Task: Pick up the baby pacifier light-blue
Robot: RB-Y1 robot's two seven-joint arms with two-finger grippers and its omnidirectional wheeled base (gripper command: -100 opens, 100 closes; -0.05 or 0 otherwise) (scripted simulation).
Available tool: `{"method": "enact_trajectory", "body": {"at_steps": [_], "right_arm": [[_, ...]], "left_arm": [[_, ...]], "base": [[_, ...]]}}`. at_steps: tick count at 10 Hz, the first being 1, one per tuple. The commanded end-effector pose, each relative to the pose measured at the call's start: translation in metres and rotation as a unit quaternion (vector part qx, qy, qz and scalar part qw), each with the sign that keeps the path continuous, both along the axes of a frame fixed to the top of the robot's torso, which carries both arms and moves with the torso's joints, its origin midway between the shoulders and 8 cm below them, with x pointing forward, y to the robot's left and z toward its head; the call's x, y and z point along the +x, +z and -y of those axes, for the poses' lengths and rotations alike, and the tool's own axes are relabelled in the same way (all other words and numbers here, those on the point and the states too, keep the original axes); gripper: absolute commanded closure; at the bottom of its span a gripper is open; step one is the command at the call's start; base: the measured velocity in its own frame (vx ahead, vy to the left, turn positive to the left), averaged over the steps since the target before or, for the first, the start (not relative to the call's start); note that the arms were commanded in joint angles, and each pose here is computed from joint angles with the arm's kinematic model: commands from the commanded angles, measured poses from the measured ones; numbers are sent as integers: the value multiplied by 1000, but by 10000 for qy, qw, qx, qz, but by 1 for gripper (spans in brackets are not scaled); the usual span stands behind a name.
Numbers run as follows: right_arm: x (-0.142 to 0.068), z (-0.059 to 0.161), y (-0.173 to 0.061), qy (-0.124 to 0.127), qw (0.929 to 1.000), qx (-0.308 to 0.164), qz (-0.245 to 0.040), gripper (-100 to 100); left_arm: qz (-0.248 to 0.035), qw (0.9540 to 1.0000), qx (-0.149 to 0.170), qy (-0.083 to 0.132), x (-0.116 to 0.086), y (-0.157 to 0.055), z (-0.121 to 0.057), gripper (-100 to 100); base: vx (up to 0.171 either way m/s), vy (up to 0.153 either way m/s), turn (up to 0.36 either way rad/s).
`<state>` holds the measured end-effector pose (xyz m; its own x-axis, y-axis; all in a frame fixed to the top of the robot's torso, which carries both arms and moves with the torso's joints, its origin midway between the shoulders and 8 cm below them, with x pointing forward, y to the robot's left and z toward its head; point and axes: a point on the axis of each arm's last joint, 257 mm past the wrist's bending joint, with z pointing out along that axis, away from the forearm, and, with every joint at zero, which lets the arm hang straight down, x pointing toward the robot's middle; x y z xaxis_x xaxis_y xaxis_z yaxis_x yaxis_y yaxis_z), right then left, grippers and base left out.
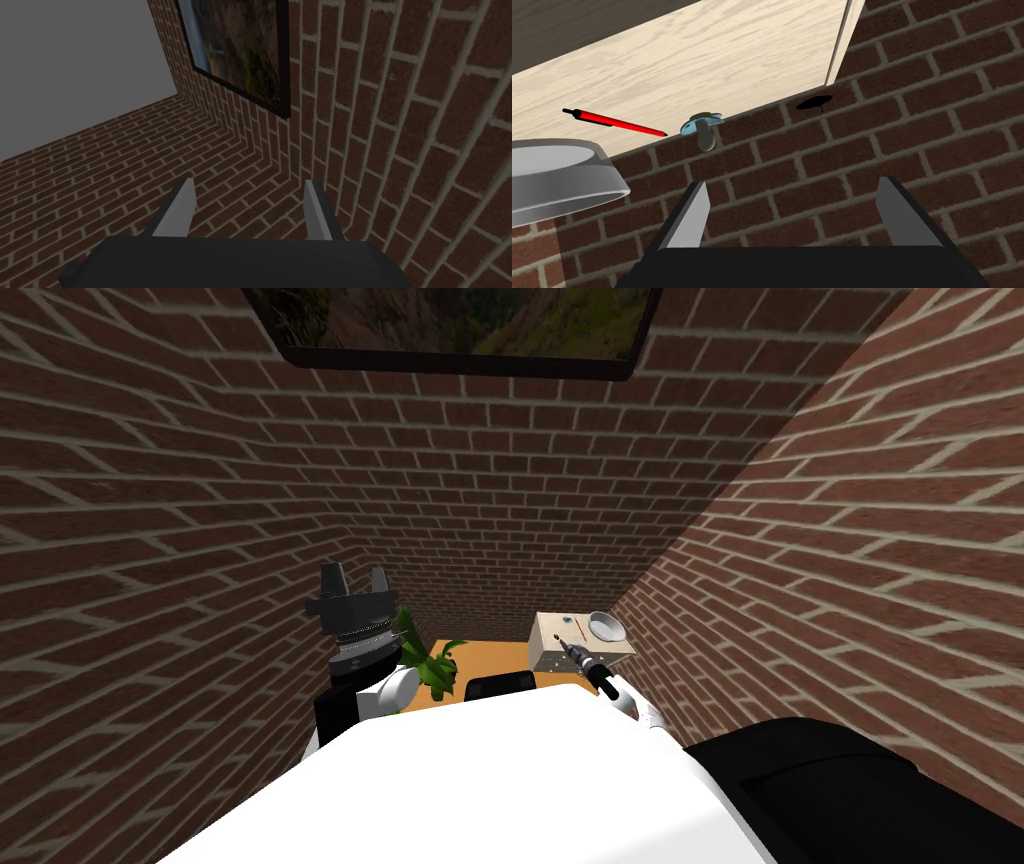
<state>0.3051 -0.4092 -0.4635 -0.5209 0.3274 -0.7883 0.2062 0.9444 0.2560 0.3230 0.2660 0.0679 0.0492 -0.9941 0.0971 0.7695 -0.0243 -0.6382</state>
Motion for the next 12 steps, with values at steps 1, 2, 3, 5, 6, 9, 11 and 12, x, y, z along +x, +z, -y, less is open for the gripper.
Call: {"method": "enact_trajectory", "body": {"at_steps": [1,2,3,5,6,9,11,12], "right_arm": [[-11,18,-15,76,9988,-377,-287,-100],[-20,25,-24,16,9983,-409,-406,-100],[-21,26,-24,11,9983,-412,-416,-100],[-39,46,-39,54,9945,-749,-728,-100],[-49,62,-47,141,9898,-1056,-942,-100],[-75,87,-62,146,9813,-1393,-1323,-100],[-97,111,-73,173,9712,-1705,-1655,-100],[-101,114,-75,151,9702,-1716,-1703,-100]], "left_arm": [[0,10000,0,0,0,0,0,0],[0,10000,0,0,0,0,0,0],[0,10000,1,1,0,0,0,0],[0,10000,1,0,0,0,0,0],[0,10000,1,1,0,0,0,0],[0,10000,1,1,0,0,0,0],[0,10000,1,1,0,0,0,0],[0,10000,1,0,0,0,0,0]], "base": [[176,107,272],[155,71,74],[72,26,-31],[55,32,125],[70,41,152],[58,26,76],[72,37,115],[77,24,77]]}}
